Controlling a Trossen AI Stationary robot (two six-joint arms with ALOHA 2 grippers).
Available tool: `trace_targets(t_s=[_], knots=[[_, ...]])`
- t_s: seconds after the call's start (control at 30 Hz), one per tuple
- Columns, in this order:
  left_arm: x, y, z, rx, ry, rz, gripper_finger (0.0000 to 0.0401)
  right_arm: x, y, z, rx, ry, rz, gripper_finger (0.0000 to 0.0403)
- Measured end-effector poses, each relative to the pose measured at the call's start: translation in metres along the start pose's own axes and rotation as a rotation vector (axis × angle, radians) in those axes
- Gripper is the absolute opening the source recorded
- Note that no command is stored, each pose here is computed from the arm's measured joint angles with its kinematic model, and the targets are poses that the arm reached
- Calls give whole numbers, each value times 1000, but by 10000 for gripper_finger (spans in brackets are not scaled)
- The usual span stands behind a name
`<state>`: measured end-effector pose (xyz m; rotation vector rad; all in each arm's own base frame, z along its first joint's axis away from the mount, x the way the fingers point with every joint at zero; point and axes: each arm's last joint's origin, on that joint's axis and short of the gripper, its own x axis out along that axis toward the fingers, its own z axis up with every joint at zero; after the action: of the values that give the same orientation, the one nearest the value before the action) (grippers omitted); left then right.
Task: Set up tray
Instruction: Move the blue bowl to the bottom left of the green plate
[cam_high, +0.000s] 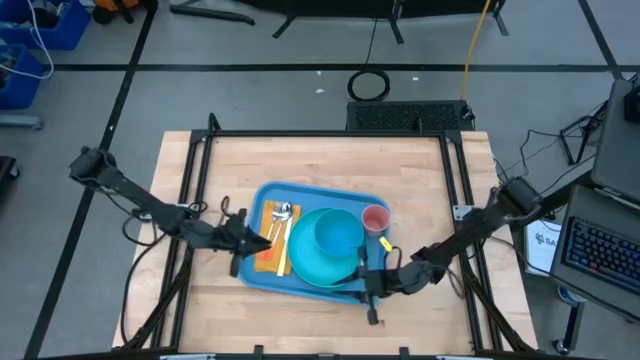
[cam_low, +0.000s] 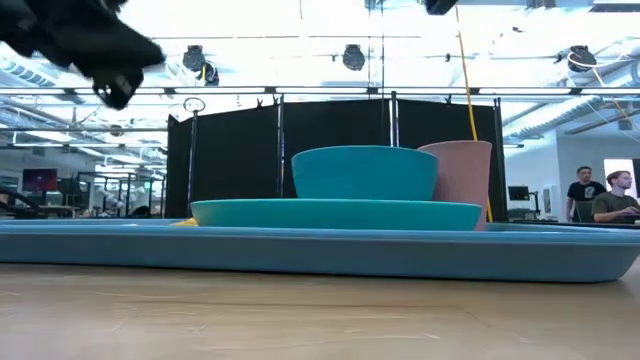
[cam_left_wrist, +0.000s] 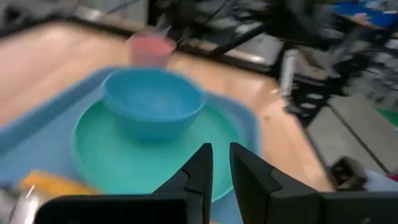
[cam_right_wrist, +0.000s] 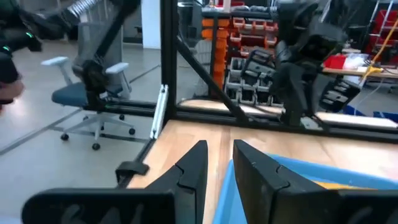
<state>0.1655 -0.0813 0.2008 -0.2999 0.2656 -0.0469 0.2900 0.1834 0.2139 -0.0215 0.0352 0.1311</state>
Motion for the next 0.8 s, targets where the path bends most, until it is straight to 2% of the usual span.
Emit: trace_targets(t_s=[0.13, 0.3, 0.5, 0.63, 0.8], knots=[[-9, -7, 10, 86, -73, -91, 58, -17, -7, 21, 20, -35, 4, 70], [-21, -10, 22, 175, -139, -235, 58, -45, -22, 25, 4, -54, 2, 70], [-35, -6, 29, 203, -178, -252, 58, -76, -39, 18, 95, -84, -5, 70], [-35, -2, 26, 186, -153, -168, 58, -71, -40, 20, 61, 0, -80, 70], [-35, -2, 25, 192, -148, -165, 58, -37, -40, 38, 25, 232, -156, 70]])
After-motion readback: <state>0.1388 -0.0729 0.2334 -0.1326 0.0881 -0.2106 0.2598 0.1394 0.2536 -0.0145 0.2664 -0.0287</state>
